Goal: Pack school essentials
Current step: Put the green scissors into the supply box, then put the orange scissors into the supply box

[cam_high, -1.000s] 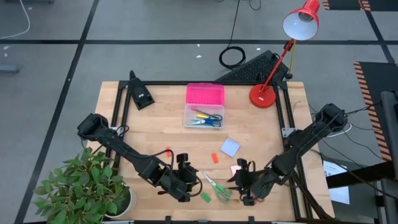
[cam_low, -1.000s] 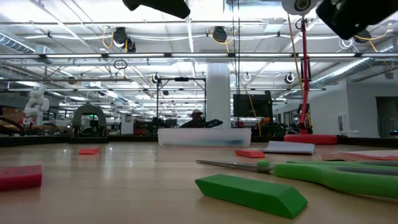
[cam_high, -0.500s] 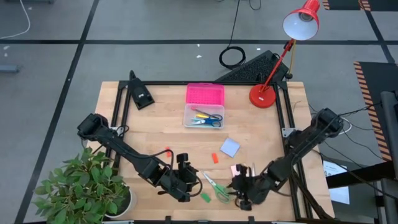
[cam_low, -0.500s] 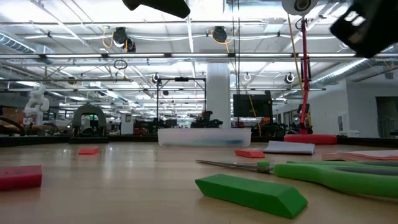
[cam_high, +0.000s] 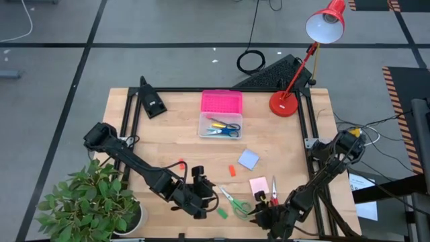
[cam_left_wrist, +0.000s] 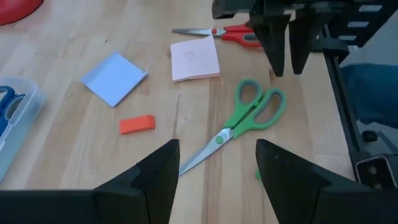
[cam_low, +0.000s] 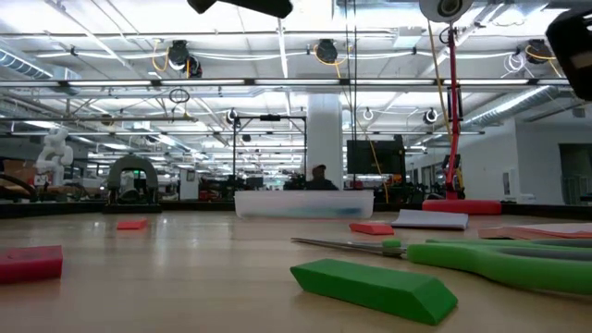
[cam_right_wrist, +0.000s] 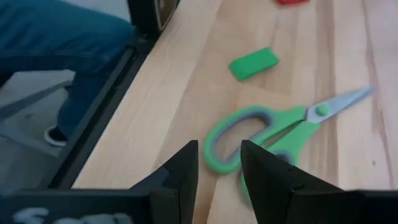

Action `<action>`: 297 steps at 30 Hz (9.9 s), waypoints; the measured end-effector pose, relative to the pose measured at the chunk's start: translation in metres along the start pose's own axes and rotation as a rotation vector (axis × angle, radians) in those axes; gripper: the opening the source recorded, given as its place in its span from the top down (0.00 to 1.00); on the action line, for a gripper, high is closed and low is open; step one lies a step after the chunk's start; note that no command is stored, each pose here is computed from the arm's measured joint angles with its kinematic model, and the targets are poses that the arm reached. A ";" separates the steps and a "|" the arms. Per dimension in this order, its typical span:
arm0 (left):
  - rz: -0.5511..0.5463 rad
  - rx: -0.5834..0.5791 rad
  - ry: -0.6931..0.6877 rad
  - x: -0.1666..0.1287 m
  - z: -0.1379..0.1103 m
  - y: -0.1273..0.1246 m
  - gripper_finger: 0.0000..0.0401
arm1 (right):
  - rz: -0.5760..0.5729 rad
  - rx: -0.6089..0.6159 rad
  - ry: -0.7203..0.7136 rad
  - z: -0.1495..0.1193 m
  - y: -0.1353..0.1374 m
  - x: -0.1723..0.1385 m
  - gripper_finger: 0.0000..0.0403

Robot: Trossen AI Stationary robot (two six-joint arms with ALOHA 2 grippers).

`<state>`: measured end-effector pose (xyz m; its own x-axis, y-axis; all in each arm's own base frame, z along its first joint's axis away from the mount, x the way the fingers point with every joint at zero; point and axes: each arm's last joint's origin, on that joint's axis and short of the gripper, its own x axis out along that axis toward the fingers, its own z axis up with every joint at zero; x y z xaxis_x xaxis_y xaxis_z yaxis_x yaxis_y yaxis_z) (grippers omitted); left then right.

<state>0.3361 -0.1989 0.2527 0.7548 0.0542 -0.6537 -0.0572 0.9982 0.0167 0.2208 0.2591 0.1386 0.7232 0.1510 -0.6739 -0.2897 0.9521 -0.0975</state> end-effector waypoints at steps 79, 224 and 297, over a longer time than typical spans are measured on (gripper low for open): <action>-0.261 0.084 0.144 0.152 -0.057 0.008 0.95 | -0.041 -0.473 0.203 -0.026 -0.015 0.030 0.93; 0.174 0.198 0.137 0.003 0.019 0.080 0.92 | -0.295 -0.205 0.063 -0.006 -0.311 -0.094 0.83; -0.129 0.163 0.001 -0.010 0.006 -0.001 0.75 | 0.037 0.596 0.131 -0.004 -0.047 -0.087 0.83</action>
<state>0.3328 -0.2002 0.2633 0.7481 -0.0748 -0.6593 0.1469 0.9876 0.0547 0.1692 0.2005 0.1991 0.6252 0.1885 -0.7574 0.1150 0.9376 0.3282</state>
